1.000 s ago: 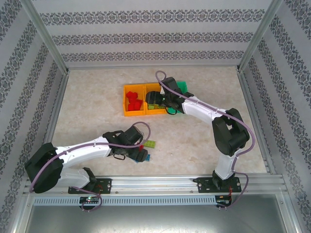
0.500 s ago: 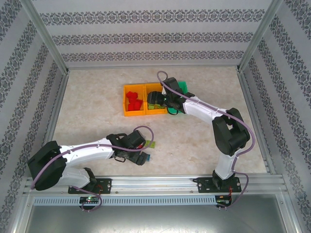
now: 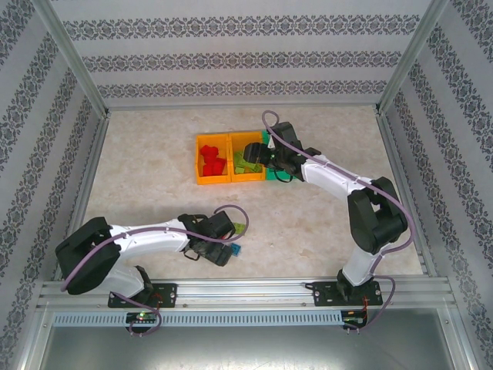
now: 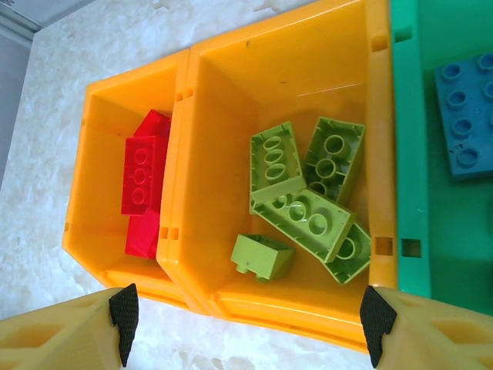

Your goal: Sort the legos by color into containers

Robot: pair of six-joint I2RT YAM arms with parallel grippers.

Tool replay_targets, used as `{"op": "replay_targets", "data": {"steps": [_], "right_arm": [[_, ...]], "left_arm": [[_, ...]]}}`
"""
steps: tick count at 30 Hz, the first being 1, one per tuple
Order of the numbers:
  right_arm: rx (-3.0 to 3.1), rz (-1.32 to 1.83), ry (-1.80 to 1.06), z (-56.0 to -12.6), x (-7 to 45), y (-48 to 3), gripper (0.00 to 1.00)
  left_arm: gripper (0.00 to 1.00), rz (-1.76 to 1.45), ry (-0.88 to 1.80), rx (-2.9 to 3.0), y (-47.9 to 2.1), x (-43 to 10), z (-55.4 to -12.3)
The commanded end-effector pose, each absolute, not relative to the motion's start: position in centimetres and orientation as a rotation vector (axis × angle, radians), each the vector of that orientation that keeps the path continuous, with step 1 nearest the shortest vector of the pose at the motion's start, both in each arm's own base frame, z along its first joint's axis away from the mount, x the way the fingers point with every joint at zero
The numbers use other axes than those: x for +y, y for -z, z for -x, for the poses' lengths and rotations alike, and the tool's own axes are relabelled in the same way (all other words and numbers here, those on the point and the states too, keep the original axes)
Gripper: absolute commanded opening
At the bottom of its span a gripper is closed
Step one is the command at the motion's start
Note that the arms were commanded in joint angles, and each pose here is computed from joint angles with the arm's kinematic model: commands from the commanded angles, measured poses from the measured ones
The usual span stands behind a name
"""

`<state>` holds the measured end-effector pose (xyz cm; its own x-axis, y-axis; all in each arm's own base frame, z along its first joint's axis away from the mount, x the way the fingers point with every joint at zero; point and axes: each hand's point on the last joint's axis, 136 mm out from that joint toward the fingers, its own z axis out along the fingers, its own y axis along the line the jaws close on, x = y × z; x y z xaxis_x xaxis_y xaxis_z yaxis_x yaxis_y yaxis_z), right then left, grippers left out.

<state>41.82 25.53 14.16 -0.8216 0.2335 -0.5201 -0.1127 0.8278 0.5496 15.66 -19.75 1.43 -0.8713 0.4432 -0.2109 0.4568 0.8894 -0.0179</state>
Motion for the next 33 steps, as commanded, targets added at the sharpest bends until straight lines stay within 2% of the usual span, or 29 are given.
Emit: {"op": "replay_targets", "data": {"steps": [1, 5, 8, 11, 16, 20, 27, 33], "right_arm": [[2.386, -0.086, -0.767, -41.7, 24.8, -15.1, 0.79], [2.388, -0.095, -0.769, -41.7, 24.6, -15.0, 0.79], [2.390, -0.098, -0.774, -41.7, 24.6, -14.8, 0.79], [2.392, -0.100, -0.776, -41.7, 24.5, -14.7, 0.79], [2.390, -0.102, -0.778, -41.6, 24.2, -14.8, 0.79], [2.374, -0.091, -0.760, -40.9, 23.6, -15.3, 0.79], [2.332, -0.097, -0.627, -38.1, 19.8, -16.5, 0.80], [2.338, -0.223, -0.510, -34.7, 14.8, -14.3, 0.81]], "left_arm": [[0.89, -0.721, 0.037, 2.866, -1.4, -19.5, -15.4], [0.88, -0.726, 0.023, 2.854, -1.6, -19.6, -15.6], [0.82, -0.730, 0.023, 2.853, -1.6, -19.6, -15.6], [0.72, -0.734, 0.018, 2.857, -1.5, -19.6, -15.6], [0.50, -0.727, -0.003, 2.862, -1.6, -19.4, -15.4], [0.48, -0.682, 0.003, 2.840, -2.7, -19.3, -15.8], [0.44, -0.594, -0.038, 2.728, -7.7, -18.8, -17.8], [0.44, -0.644, 0.090, 2.598, -13.0, -22.9, -22.4]]}}
